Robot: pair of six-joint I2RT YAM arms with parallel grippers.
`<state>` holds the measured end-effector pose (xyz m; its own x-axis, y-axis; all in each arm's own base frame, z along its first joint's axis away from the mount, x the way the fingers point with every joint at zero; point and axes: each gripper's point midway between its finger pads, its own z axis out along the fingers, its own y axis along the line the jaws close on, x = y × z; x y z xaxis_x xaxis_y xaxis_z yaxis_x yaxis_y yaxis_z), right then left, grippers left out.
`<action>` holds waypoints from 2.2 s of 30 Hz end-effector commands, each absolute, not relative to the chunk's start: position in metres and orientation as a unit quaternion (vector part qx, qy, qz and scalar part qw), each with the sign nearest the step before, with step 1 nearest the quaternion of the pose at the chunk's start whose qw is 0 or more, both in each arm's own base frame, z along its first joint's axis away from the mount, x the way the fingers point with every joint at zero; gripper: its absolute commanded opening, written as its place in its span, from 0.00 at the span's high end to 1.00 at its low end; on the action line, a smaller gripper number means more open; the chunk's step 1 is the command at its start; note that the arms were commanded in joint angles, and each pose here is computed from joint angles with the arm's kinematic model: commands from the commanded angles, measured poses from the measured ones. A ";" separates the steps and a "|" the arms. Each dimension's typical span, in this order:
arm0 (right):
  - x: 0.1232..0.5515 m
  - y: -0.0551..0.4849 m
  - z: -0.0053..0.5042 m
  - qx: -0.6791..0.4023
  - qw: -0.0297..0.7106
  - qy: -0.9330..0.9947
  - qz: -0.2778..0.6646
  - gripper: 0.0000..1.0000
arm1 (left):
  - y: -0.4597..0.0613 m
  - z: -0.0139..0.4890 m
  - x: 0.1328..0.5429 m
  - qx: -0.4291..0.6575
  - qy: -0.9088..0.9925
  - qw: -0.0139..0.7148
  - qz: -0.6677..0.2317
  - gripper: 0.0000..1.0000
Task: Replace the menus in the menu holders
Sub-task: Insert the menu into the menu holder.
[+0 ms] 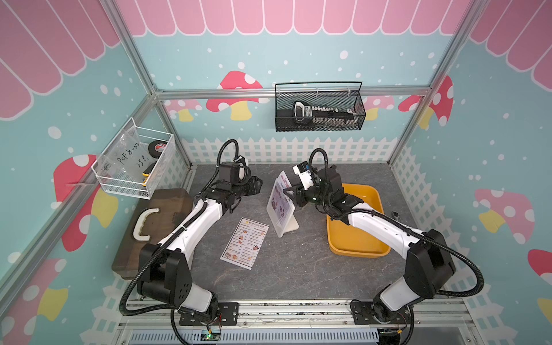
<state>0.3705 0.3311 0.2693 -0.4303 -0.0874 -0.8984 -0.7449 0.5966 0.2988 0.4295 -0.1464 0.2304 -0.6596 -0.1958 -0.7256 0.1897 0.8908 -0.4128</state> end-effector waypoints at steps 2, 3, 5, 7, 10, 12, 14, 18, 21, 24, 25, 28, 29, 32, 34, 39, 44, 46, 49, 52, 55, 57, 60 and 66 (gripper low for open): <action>0.374 0.333 0.266 -0.279 0.450 0.771 0.353 0.70 | -0.142 0.242 0.427 -0.004 0.874 0.428 -0.231 0.47; 0.375 0.334 0.263 -0.277 0.447 0.774 0.353 0.71 | -0.141 0.241 0.426 -0.004 0.874 0.428 -0.230 0.47; 0.374 0.335 0.259 -0.276 0.439 0.778 0.355 0.74 | -0.141 0.242 0.426 -0.004 0.874 0.428 -0.229 0.47; 0.375 0.335 0.257 -0.276 0.435 0.780 0.355 0.75 | -0.140 0.241 0.425 -0.004 0.875 0.428 -0.227 0.47; 0.375 0.336 0.253 -0.276 0.431 0.783 0.354 0.76 | -0.140 0.241 0.425 -0.004 0.875 0.428 -0.227 0.47; 0.375 0.337 0.251 -0.276 0.428 0.784 0.354 0.78 | -0.140 0.242 0.425 -0.005 0.874 0.428 -0.227 0.47; 0.376 0.338 0.249 -0.276 0.425 0.785 0.356 0.79 | -0.140 0.242 0.425 -0.005 0.874 0.429 -0.227 0.47; 0.373 0.344 0.243 -0.279 0.409 0.786 0.370 0.80 | -0.139 0.241 0.425 -0.006 0.875 0.428 -0.226 0.47; 0.370 0.345 0.243 -0.282 0.401 0.788 0.373 0.80 | -0.140 0.242 0.427 -0.006 0.875 0.428 -0.228 0.47; 0.367 0.343 0.247 -0.285 0.399 0.789 0.371 0.78 | -0.141 0.244 0.428 -0.005 0.873 0.431 -0.229 0.47; 0.367 0.341 0.251 -0.283 0.404 0.789 0.367 0.78 | -0.141 0.245 0.429 -0.005 0.873 0.431 -0.229 0.47; 0.369 0.335 0.264 -0.280 0.421 0.787 0.353 0.75 | -0.142 0.247 0.430 -0.006 0.871 0.433 -0.231 0.47; 0.370 0.333 0.268 -0.280 0.424 0.787 0.350 0.74 | -0.142 0.247 0.430 -0.006 0.871 0.433 -0.231 0.47; 0.373 0.331 0.275 -0.282 0.419 0.795 0.337 0.73 | -0.141 0.250 0.431 -0.005 0.870 0.435 -0.231 0.47; 0.378 0.329 0.271 -0.279 0.410 0.807 0.320 0.73 | -0.141 0.251 0.430 -0.004 0.870 0.436 -0.231 0.47; 0.380 0.324 0.257 -0.271 0.374 0.837 0.294 0.77 | -0.142 0.252 0.430 -0.002 0.871 0.435 -0.230 0.47; 0.373 0.324 0.255 -0.255 0.328 0.858 0.302 0.79 | -0.141 0.253 0.429 0.001 0.872 0.434 -0.228 0.47; 0.374 0.321 0.252 -0.248 0.319 0.867 0.291 0.80 | -0.142 0.253 0.428 0.001 0.871 0.433 -0.230 0.47; 0.374 0.320 0.250 -0.242 0.315 0.871 0.289 0.82 | -0.143 0.254 0.430 0.001 0.870 0.435 -0.234 0.47; 0.376 0.320 0.249 -0.238 0.313 0.874 0.287 0.85 | -0.144 0.253 0.430 0.001 0.869 0.434 -0.236 0.47; 0.375 0.321 0.245 -0.237 0.303 0.878 0.286 0.87 | -0.143 0.253 0.429 0.002 0.869 0.435 -0.234 0.47; 0.374 0.322 0.243 -0.238 0.300 0.877 0.290 0.89 | -0.143 0.254 0.429 0.002 0.869 0.437 -0.234 0.47; 0.374 0.323 0.245 -0.236 0.302 0.875 0.297 0.90 | -0.142 0.253 0.428 0.001 0.870 0.436 -0.232 0.47; 0.369 0.329 0.244 -0.238 0.291 0.872 0.314 0.91 | -0.142 0.252 0.429 0.000 0.870 0.436 -0.232 0.47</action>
